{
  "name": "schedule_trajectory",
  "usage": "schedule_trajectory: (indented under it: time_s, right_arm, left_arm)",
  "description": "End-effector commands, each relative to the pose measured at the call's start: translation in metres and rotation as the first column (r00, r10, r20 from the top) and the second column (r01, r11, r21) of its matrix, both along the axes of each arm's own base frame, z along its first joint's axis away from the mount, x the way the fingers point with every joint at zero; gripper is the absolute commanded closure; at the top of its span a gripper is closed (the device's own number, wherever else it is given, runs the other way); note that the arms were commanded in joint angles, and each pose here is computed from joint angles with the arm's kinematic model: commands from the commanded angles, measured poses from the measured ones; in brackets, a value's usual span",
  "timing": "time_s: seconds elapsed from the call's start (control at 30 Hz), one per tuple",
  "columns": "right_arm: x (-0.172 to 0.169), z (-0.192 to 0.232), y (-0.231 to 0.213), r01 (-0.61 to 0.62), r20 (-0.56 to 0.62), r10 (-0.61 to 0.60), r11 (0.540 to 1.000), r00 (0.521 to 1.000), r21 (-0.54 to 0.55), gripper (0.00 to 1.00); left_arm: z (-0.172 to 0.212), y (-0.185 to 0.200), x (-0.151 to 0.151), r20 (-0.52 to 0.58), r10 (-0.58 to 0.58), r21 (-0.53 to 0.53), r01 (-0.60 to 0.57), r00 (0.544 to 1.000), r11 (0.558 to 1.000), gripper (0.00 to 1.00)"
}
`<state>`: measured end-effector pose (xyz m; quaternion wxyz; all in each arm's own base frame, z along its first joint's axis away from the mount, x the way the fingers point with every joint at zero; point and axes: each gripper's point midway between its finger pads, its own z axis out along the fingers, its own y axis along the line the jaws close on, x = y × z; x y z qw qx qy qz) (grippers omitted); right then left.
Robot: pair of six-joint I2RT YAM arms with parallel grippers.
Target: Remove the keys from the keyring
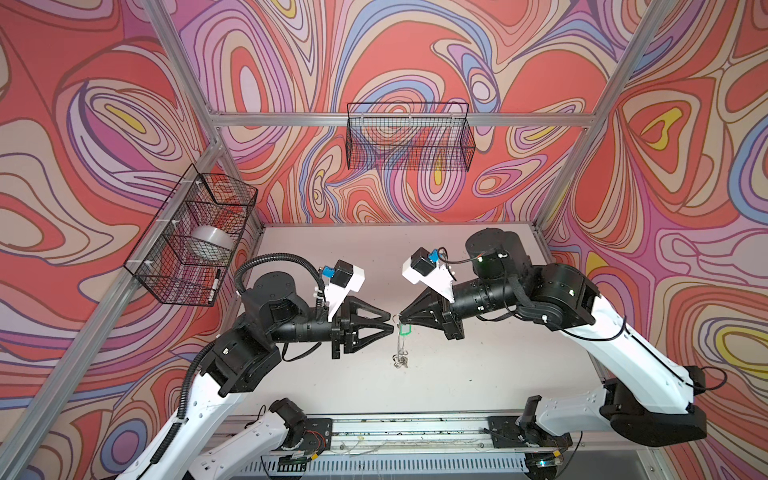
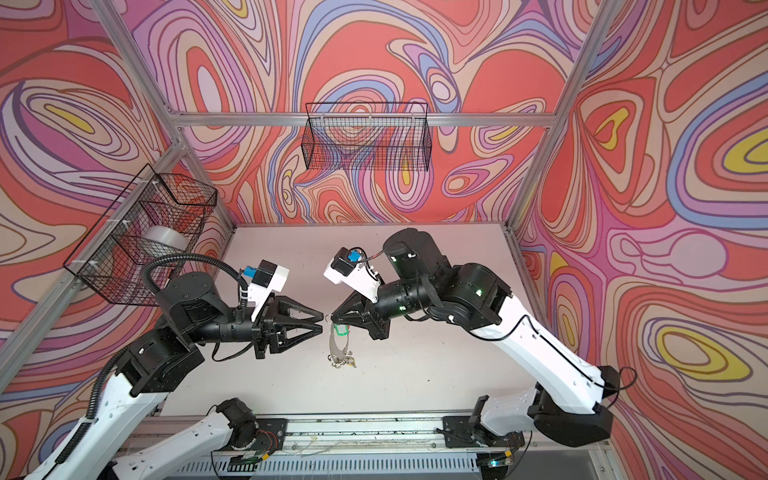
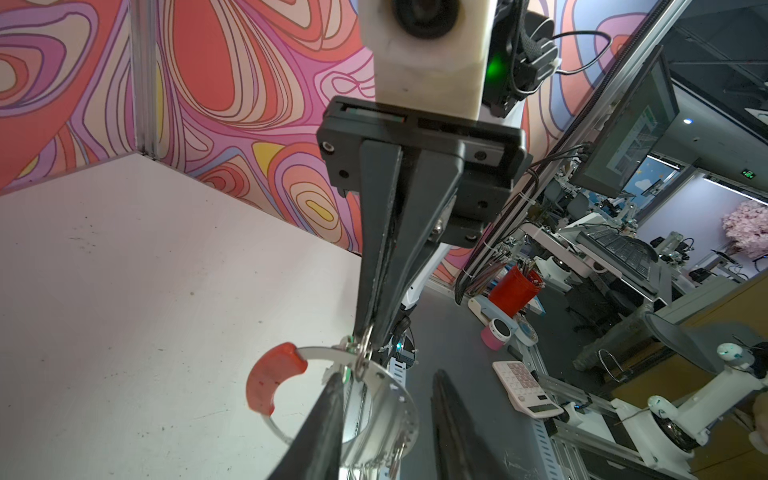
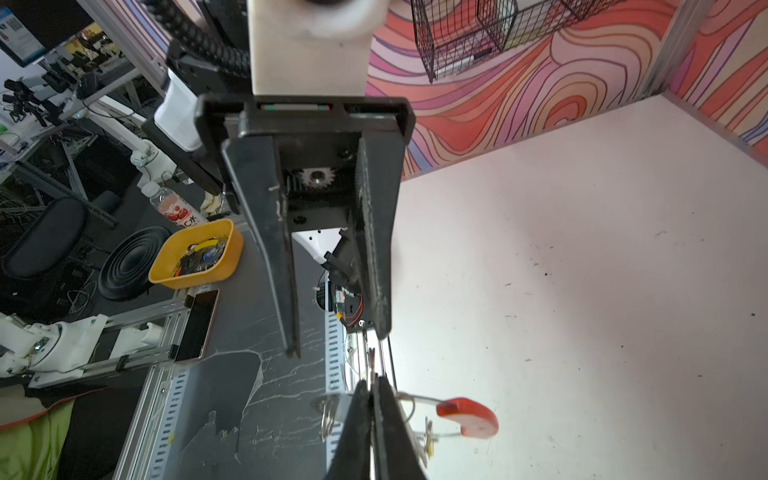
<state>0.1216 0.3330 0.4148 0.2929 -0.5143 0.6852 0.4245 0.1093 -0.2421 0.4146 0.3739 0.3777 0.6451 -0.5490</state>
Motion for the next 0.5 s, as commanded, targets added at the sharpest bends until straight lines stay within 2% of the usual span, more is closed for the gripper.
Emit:
schedule_trajectory:
  time_s: [0.0,0.13,0.47]
  right_arm:
    - [-0.0088,-0.0033,-0.0044,-0.045,-0.007,0.045,0.998,0.999,-0.040,1.00]
    - [-0.0101,0.0012,-0.0027,-0.063,-0.008,0.063,0.997,0.998,-0.036,1.00]
    - [-0.0082,-0.0006,0.0052,-0.082,-0.019,0.082,0.996,0.996,-0.037,1.00]
  left_arm:
    - [-0.0007,0.0011,-0.0092,-0.001,-0.047,0.025,0.047,0.999,0.999,0.67]
    - [-0.0029,0.0009,-0.0050,-0.001,-0.029,0.045,0.029,1.000,0.999,0.68]
    - [-0.0014,-0.0021,-0.0022,-0.002,-0.035,0.038,0.035,0.999,0.999,0.81]
